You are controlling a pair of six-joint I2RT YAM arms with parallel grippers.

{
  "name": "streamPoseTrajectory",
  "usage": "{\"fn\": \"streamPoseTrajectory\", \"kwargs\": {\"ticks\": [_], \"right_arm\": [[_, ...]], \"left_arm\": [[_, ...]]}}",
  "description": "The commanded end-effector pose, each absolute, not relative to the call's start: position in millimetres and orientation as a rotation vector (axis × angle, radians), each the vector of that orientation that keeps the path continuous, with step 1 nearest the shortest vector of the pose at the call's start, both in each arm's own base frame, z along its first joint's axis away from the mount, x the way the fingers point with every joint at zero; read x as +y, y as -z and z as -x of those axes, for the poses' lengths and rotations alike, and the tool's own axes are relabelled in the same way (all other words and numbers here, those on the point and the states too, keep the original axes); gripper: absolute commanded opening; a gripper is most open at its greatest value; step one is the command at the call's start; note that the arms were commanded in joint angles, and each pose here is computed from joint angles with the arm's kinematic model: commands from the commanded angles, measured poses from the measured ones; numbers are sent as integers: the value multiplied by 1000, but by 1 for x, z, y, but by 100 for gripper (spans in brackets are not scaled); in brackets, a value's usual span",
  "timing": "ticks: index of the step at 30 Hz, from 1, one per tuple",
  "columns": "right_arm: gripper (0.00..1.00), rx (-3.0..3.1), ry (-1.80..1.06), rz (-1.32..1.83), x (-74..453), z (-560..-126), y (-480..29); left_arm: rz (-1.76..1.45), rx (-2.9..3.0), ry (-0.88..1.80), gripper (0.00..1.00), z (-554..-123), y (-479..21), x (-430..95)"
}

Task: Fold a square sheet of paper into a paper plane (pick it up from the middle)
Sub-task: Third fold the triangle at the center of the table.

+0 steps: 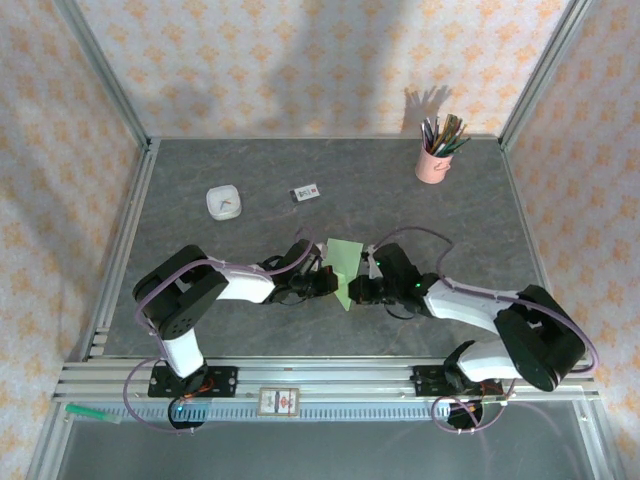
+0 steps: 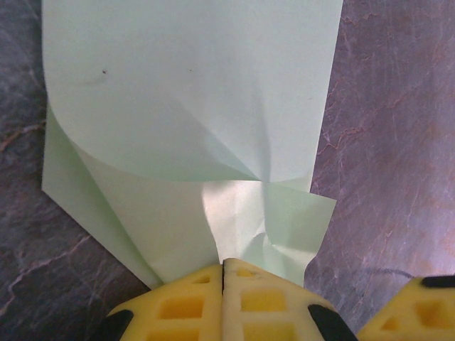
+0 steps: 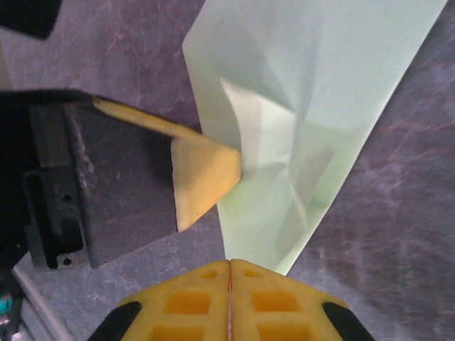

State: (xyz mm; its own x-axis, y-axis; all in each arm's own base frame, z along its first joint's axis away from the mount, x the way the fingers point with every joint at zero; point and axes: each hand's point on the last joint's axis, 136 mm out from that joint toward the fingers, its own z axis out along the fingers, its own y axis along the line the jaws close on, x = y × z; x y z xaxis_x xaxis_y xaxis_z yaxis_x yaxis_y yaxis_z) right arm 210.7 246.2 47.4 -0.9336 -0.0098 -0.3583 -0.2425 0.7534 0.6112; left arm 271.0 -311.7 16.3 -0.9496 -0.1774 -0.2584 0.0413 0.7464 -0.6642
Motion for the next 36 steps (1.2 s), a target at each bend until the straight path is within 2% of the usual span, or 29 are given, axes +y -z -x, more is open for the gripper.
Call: {"fn": "streamPoseTrajectory", "kwargs": {"ticks": [1, 15, 23, 36], "right_arm": [[8, 2571, -1094, 206, 265, -211, -56], [6, 2680, -1001, 246, 271, -213, -23], [5, 2824, -909, 244, 246, -184, 4], [5, 2935, -904, 299, 231, -139, 15]], "left_arm": [[153, 2785, 789, 4, -254, 27, -281], [136, 2789, 775, 4, -256, 27, -281], [128, 2811, 722, 4, -253, 36, -274], [118, 2826, 668, 4, -252, 42, -267]]}}
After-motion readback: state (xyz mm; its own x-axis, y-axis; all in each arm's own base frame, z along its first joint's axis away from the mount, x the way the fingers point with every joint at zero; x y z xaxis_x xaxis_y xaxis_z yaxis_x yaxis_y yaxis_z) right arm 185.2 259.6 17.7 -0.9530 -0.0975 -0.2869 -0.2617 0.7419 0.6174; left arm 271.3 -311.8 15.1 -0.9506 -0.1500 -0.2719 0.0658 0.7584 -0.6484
